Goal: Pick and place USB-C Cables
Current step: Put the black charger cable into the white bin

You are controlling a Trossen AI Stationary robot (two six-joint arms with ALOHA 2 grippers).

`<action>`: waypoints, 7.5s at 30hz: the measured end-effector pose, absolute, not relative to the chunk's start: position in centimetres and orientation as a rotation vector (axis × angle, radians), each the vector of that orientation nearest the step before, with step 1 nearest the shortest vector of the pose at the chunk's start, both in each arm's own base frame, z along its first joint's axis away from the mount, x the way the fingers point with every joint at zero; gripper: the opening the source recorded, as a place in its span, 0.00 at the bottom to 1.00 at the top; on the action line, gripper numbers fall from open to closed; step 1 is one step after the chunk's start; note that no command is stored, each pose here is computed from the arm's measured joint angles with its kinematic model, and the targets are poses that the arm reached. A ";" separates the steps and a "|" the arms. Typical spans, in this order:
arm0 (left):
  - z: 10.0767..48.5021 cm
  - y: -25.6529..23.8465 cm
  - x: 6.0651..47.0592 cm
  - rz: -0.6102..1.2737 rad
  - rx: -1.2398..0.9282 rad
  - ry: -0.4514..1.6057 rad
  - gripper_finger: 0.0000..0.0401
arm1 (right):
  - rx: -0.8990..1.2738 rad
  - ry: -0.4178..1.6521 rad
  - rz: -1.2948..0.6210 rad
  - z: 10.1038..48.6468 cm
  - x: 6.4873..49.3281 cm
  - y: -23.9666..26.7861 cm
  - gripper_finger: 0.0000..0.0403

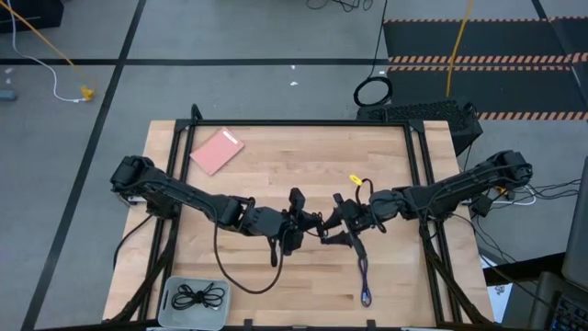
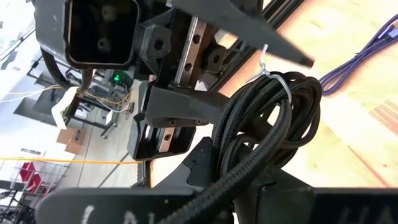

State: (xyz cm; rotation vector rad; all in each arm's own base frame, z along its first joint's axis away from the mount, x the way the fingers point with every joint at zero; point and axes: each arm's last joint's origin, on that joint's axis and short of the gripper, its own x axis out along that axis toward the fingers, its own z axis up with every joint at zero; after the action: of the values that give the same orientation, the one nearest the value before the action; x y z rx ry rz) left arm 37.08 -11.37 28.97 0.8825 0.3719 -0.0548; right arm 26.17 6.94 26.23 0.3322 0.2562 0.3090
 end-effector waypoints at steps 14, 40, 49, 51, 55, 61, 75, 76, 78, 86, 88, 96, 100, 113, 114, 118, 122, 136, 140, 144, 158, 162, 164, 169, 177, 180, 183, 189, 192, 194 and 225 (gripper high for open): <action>29.0 -12.1 36.7 -0.035 0.892 0.380 0.10 | 0.352 0.265 0.288 27.4 24.6 6.5 0.66; 35.5 -14.4 25.0 0.095 0.811 0.487 0.10 | 0.278 0.278 0.281 28.5 21.2 10.0 0.66; 36.9 -15.5 19.6 0.064 0.761 0.473 0.10 | 0.261 0.277 0.285 28.4 20.6 11.2 0.66; 37.0 -15.6 18.3 0.055 0.748 0.476 0.10 | 0.262 0.283 0.289 28.3 20.6 11.5 0.66; 37.1 -15.4 15.9 0.021 0.709 0.499 0.10 | 0.268 0.289 0.277 27.9 20.6 12.4 0.66; 36.5 -14.8 13.3 0.010 0.637 0.581 0.10 | 0.285 0.260 0.287 28.1 20.5 12.9 0.66; 34.6 -15.8 11.6 -0.110 0.352 0.862 0.10 | 0.220 0.262 0.287 27.9 20.5 12.9 0.66; 34.4 -16.1 11.7 -0.118 0.335 0.885 0.10 | 0.219 0.262 0.287 27.9 20.5 12.9 0.66; 33.9 -16.7 11.9 -0.128 0.298 0.938 0.10 | 0.219 0.262 0.286 27.9 20.5 12.9 0.66; 31.5 -19.8 12.5 -0.169 0.091 1.180 0.10 | 0.218 0.264 0.283 27.8 20.6 12.9 0.66; 31.0 -20.8 12.6 -0.193 0.037 1.218 0.10 | 0.215 0.264 0.266 27.7 20.8 13.0 0.66; 28.7 -24.0 12.1 -0.158 -0.115 1.358 0.10 | 0.212 0.216 0.276 27.2 21.9 13.7 0.66; 27.4 -25.2 11.9 -0.105 -0.169 1.453 0.10 | 0.210 0.199 0.279 27.1 22.2 13.9 0.66; 25.7 -26.2 12.3 -0.002 -0.195 1.483 0.10 | 0.225 0.201 0.277 27.1 22.2 13.9 0.66; 25.7 -26.2 12.4 0.003 -0.195 1.476 0.10 | 0.225 0.201 0.277 27.1 22.2 13.9 0.66; 25.7 -26.1 12.7 0.014 -0.186 1.447 0.10 | 0.222 0.208 0.276 27.1 22.2 13.9 0.66; 25.7 -26.0 12.8 0.025 -0.164 1.399 0.10 | 0.221 0.211 0.276 27.0 22.2 13.9 0.66; 22.6 -25.9 13.0 0.016 -0.168 1.361 0.10 | 0.218 0.214 0.300 27.0 21.8 14.4 0.66; 21.4 -25.8 13.0 -0.003 -0.191 1.372 0.10 | 0.218 0.214 0.301 27.0 21.8 14.4 0.66; 20.5 -25.7 12.9 -0.013 -0.203 1.367 0.10 | 0.219 0.214 0.301 27.1 21.8 14.4 0.66; 18.4 -25.3 12.8 -0.053 -0.229 1.383 0.10 | 0.217 0.212 0.301 27.1 21.8 14.4 0.66; 18.4 -25.3 12.8 -0.060 -0.215 1.383 0.10 | 0.216 0.212 0.301 27.1 21.8 14.4 0.66; 18.4 -25.3 12.8 -0.061 -0.215 1.383 0.11 | 0.216 0.213 0.301 27.1 21.8 14.4 0.66; 18.4 -25.4 12.8 -0.068 -0.226 1.377 0.18 | 0.215 0.213 0.301 27.0 21.8 14.4 0.66; 18.4 -25.5 12.7 -0.084 -0.256 1.429 0.30 | 0.215 0.213 0.301 27.0 21.8 14.4 0.66; 18.8 -25.4 12.6 -0.099 -0.277 1.445 0.31 | 0.215 0.213 0.301 27.0 21.8 14.4 0.66; 19.3 -25.3 12.5 -0.117 -0.293 1.448 0.31 | 0.215 0.213 0.301 27.0 21.8 14.4 0.66; 20.7 -24.8 12.3 -0.155 -0.333 1.425 0.31 | 0.215 0.213 0.301 27.0 21.8 14.4 0.66; 21.7 -24.2 12.0 -0.155 -0.356 1.421 0.31 | 0.215 0.213 0.301 27.0 21.8 14.4 0.66; 22.4 -23.6 11.8 -0.141 -0.385 1.422 0.31 | 0.214 0.213 0.301 27.0 21.8 14.4 0.66; 25.6 -19.3 14.7 -0.072 -0.362 1.118 0.29 | 0.199 0.236 0.297 26.8 21.8 14.4 0.66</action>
State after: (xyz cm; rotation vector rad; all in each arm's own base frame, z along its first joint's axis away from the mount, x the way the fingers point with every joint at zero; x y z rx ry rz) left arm 14.67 -19.32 25.64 -0.3616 1.1178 -0.0718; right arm 21.78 14.41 26.80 0.1986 0.2365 0.2970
